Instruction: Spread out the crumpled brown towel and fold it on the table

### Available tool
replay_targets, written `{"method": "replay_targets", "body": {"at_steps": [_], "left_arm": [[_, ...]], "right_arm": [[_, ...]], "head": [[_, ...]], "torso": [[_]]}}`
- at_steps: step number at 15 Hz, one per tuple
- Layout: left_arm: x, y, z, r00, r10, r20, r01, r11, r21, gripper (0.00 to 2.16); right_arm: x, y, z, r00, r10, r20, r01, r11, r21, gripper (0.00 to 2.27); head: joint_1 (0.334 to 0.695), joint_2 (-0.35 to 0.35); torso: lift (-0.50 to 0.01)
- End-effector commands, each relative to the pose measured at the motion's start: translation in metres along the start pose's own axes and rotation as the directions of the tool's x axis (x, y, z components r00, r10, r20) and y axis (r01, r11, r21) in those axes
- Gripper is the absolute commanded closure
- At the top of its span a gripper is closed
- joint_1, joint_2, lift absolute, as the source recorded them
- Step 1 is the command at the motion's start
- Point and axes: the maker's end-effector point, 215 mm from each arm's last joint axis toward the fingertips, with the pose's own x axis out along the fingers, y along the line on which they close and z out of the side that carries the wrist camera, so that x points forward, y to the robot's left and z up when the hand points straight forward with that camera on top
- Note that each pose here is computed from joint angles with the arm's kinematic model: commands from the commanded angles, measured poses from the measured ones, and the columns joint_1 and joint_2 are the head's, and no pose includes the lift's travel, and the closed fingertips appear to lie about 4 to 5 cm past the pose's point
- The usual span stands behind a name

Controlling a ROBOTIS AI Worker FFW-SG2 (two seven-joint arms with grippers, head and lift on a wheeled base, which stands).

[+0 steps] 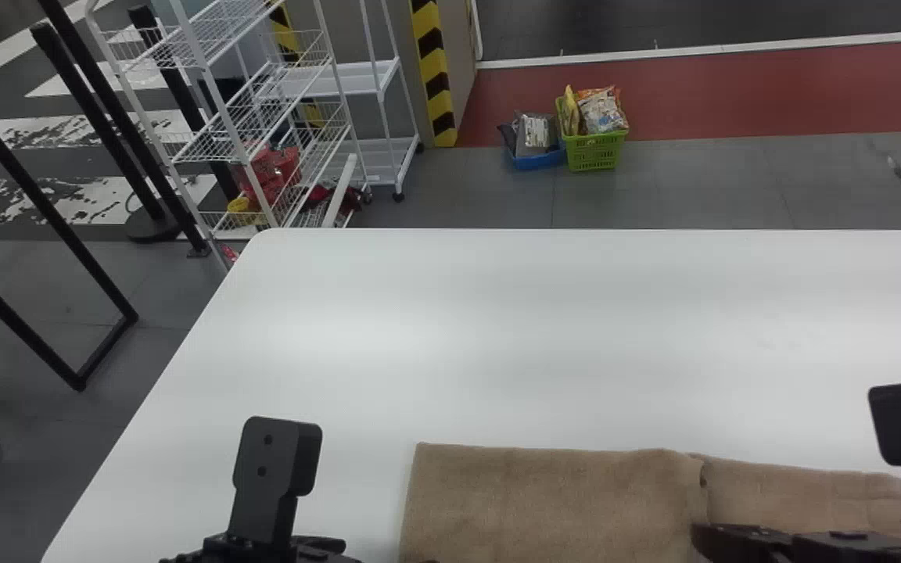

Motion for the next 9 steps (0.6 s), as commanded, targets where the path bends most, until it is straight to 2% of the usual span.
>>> {"method": "replay_targets", "body": {"at_steps": [1,4,5,7,9], "left_arm": [[-0.0002,-0.0004,-0.0028,1.0,-0.001,-0.009,0.001,1.0,-0.002,0.09],[-0.0004,-0.0019,-0.0023,1.0,-0.003,-0.008,0.003,1.0,-0.001,0.09],[-0.0005,-0.0012,-0.0023,1.0,-0.002,-0.008,0.002,1.0,-0.001,0.09],[-0.0006,-0.0005,-0.0022,1.0,-0.001,-0.008,0.001,1.0,-0.002,0.09],[-0.0006,-0.0008,-0.0022,1.0,-0.002,-0.008,0.002,1.0,-0.002,0.09]], "right_arm": [[0.0021,0.0033,-0.0008,1.0,0.004,-0.007,-0.004,1.0,-0.003,1.3],[0.003,0.0062,0.0025,1.0,0.005,-0.004,-0.005,1.0,-0.013,1.24],[0.0038,0.0049,0.0021,1.0,0.0,-0.006,0.0,1.0,-0.014,1.12],[0.0065,0.007,0.0045,1.0,-0.002,-0.008,0.001,1.0,-0.025,1.07],[0.0104,0.009,0.0003,1.0,-0.008,-0.022,0.007,0.999,-0.034,0.76]], "head": [[0.695,0.225],[0.695,0.228],[0.695,0.231],[0.695,0.231],[0.695,0.233]], "torso": [[-0.127],[-0.127],[-0.127],[-0.127],[-0.127]]}}
